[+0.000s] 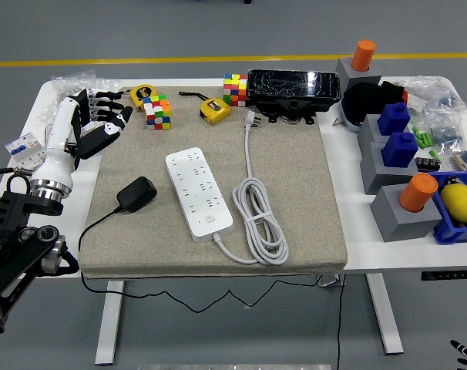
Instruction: Put the plug near the board,insert it into the board,press the button,pull the plug out
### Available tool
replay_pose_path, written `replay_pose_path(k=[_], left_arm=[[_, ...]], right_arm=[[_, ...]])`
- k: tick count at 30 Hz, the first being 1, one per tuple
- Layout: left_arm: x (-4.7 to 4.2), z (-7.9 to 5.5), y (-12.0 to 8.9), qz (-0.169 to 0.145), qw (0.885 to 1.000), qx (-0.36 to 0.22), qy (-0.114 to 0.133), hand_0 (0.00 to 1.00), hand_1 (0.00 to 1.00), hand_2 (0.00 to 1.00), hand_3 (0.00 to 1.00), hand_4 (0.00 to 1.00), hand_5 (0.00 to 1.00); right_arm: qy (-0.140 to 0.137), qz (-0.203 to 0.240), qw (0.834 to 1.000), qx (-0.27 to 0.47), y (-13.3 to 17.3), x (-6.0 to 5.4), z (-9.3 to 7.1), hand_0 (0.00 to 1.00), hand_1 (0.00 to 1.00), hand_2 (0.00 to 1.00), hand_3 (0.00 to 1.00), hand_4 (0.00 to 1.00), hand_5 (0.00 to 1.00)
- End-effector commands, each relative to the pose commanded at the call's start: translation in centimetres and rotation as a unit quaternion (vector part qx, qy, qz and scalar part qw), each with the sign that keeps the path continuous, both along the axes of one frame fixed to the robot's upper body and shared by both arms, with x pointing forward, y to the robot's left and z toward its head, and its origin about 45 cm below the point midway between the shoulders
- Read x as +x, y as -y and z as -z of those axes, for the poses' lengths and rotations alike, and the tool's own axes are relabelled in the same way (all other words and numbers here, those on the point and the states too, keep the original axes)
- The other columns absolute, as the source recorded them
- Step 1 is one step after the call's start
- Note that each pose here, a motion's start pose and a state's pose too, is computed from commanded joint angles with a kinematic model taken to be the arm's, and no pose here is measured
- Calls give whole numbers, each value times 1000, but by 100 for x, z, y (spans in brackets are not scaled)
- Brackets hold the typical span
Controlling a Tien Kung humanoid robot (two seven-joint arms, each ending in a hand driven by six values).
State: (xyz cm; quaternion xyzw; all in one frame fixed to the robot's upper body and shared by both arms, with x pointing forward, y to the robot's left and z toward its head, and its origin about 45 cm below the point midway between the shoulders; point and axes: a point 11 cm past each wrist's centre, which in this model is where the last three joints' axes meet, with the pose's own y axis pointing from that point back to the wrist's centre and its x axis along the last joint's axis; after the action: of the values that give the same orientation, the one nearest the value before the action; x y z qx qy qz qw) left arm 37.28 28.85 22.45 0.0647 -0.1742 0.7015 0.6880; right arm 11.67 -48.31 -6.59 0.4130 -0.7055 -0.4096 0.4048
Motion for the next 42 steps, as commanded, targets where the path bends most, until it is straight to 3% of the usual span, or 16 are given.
replay_pose_path(k=[18, 26, 34, 42], left_arm=[[-34, -50, -18, 0, 1000, -5, 7, 442, 465, 517, 551, 780, 326], [-120, 86, -86, -10, 1000, -5, -13, 441, 465, 517, 551, 780, 328], [-185, 175, -130, -16, 1000, -6, -26, 442, 467, 518, 551, 780, 329], [-216, 274, -72, -9, 999, -8, -43, 442, 468, 519, 552, 781, 332]], right_arm=[[0, 5, 1000, 1, -1, -29, 10, 581, 671, 685, 616, 979, 519], [-10, 14, 1000, 8, -81, -161, 86, 582, 672, 685, 616, 979, 519], [-13, 20, 1000, 10, -117, -211, 117, 581, 672, 685, 616, 979, 519], [-36, 35, 999, 14, -128, -477, 183, 581, 672, 685, 617, 979, 519]])
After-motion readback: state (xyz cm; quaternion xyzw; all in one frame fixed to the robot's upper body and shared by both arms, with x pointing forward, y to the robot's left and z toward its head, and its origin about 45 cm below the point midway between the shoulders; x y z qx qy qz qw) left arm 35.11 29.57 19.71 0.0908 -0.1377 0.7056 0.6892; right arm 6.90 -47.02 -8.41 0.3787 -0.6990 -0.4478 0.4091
